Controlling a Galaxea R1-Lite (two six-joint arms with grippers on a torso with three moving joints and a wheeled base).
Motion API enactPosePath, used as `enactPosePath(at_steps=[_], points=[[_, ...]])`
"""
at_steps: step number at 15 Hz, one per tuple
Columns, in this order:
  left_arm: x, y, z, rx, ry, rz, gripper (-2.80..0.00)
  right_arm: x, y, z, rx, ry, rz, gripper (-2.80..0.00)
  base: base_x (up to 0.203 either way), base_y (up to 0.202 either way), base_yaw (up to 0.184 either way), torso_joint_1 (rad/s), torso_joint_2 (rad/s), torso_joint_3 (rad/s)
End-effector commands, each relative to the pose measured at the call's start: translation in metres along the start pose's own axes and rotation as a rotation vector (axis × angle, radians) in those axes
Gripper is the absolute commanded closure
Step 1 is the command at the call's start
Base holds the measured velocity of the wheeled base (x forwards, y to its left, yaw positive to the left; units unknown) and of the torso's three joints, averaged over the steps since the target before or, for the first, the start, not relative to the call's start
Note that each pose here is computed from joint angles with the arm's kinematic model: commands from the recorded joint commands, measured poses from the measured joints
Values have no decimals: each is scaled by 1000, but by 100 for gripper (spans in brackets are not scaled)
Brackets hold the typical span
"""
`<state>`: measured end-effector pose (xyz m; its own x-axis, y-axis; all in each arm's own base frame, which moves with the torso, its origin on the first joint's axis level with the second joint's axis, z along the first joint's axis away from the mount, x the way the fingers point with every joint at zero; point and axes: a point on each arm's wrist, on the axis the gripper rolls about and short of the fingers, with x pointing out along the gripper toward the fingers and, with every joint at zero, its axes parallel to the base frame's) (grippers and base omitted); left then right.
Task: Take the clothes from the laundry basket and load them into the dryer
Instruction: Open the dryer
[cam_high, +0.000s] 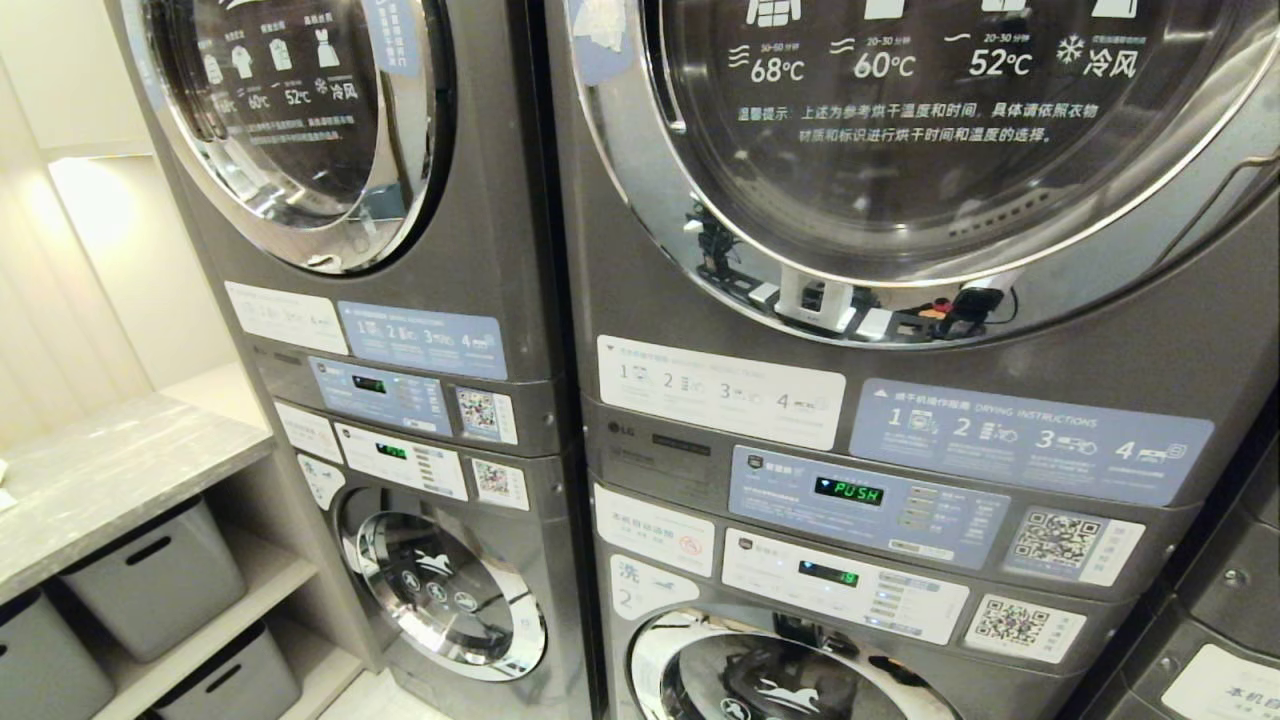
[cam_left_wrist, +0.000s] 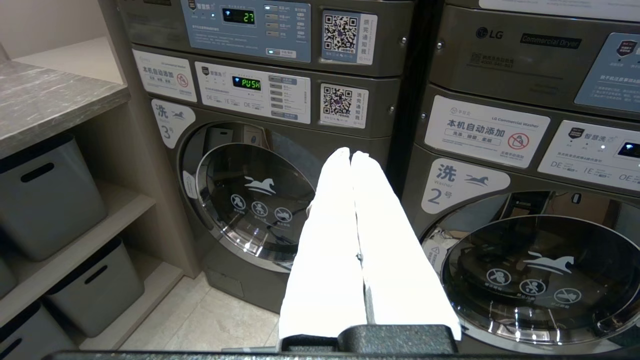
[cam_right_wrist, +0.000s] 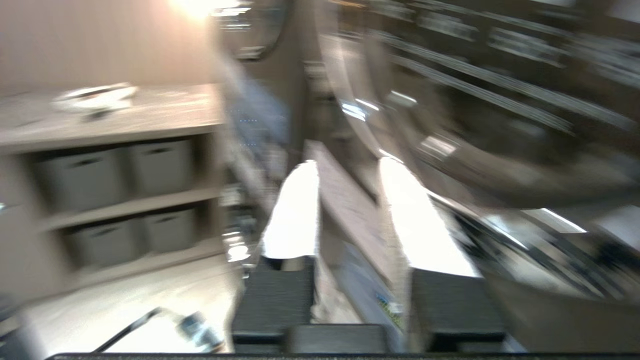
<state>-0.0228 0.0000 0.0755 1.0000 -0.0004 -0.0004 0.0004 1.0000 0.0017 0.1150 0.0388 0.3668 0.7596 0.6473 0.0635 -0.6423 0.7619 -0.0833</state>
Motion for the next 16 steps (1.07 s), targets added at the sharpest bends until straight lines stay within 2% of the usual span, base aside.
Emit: enactPosePath(at_steps=[1,4,8,11,13,16], points=[[0,0,0,0,0,-1,0,70,-13,-10,47,85,123,-280,0,0,0,0,0,0],[0,0,0,0,0,-1,0,156,-2,-10,29,37,187,-280,0,0,0,0,0,0],[0,0,0,-2,0,0,0,244,32,7,9,-139,92,-280,0,0,0,0,0,0],[0,0,0,-3,0,0,0,271,50,-1,11,-158,36,-280,0,0,0,0,0,0],[0,0,0,-3,0,0,0,279,51,-7,6,-168,0,-280,0,0,0,0,0,0],[0,0,0,-3,0,0,0,302,52,-23,-9,-261,-49,-280,0,0,0,0,0,0]])
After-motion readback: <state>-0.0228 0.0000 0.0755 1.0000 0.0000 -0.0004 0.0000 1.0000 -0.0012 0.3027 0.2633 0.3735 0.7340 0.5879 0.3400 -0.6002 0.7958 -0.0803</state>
